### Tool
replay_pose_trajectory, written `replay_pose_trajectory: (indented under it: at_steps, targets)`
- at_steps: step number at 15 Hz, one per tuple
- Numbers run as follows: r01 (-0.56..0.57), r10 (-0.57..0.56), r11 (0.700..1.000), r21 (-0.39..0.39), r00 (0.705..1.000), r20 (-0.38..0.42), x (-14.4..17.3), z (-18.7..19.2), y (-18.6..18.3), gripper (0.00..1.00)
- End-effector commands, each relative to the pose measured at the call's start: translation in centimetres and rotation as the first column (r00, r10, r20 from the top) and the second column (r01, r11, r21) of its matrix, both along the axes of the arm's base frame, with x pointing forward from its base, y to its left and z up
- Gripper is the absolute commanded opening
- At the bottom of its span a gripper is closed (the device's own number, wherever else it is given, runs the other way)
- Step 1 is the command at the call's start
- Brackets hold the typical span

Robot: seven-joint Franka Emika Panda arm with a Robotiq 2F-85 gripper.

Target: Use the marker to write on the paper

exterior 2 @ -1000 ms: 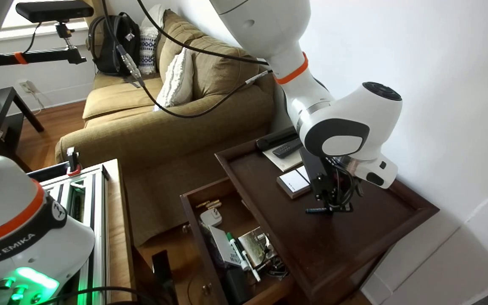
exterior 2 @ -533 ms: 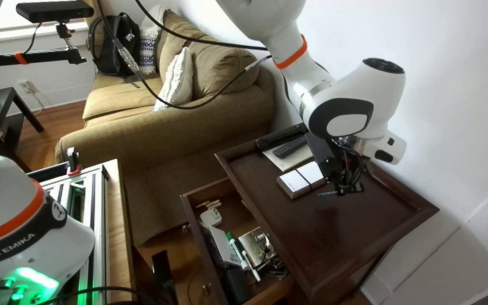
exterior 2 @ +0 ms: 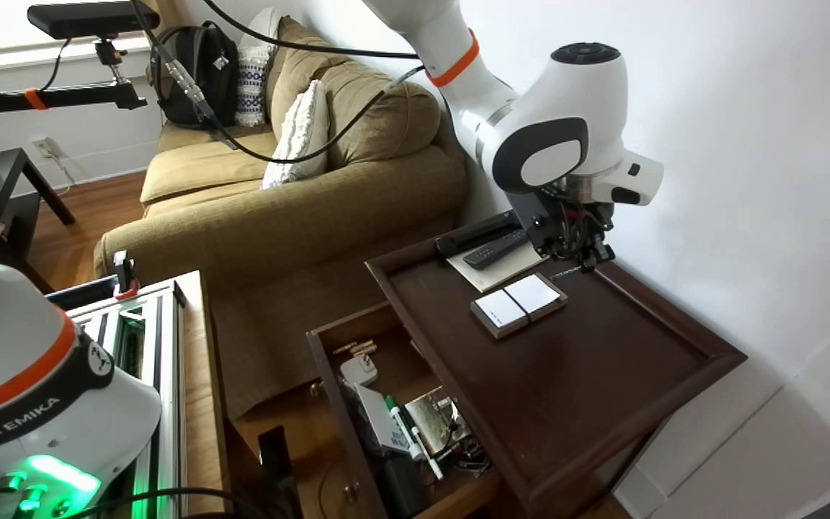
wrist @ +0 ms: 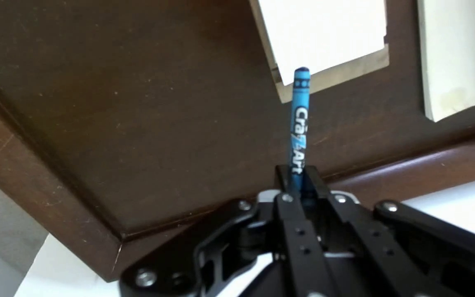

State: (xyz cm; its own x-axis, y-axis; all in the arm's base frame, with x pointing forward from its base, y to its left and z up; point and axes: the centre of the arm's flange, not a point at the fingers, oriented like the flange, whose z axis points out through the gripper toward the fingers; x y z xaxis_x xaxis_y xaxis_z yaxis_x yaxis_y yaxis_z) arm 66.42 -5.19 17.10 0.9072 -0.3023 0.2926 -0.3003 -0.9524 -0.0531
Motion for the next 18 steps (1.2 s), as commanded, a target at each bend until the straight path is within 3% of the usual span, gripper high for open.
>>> replay_pose_trajectory:
  at_steps: [1,2,6,7,10,14,18]
  targets:
    - [0.005,-0.005,1.0,0.0,1.0,0.006,-0.3,-0.3,0.6,0.03]
    - [0.003,-0.003,1.0,0.002,1.0,0.006,-0.4,-0.5,1.0,0.1]
    - [0.007,-0.007,1.0,0.002,1.0,0.013,-0.2,-0.3,0.7,0.1]
    - [0.004,-0.004,1.0,-0.009,1.0,0.0,-1.0,-0.7,1.1,0.03]
    - [0.02,-0.02,0.999,-0.043,1.0,0.004,-2.3,-1.2,1.7,0.03]
    - [0.105,-0.099,0.988,-0.109,0.994,0.053,-3.4,-0.8,1.7,0.03]
    - [0.176,-0.166,0.978,-0.115,0.982,0.087,-3.2,-1.9,2.5,0.03]
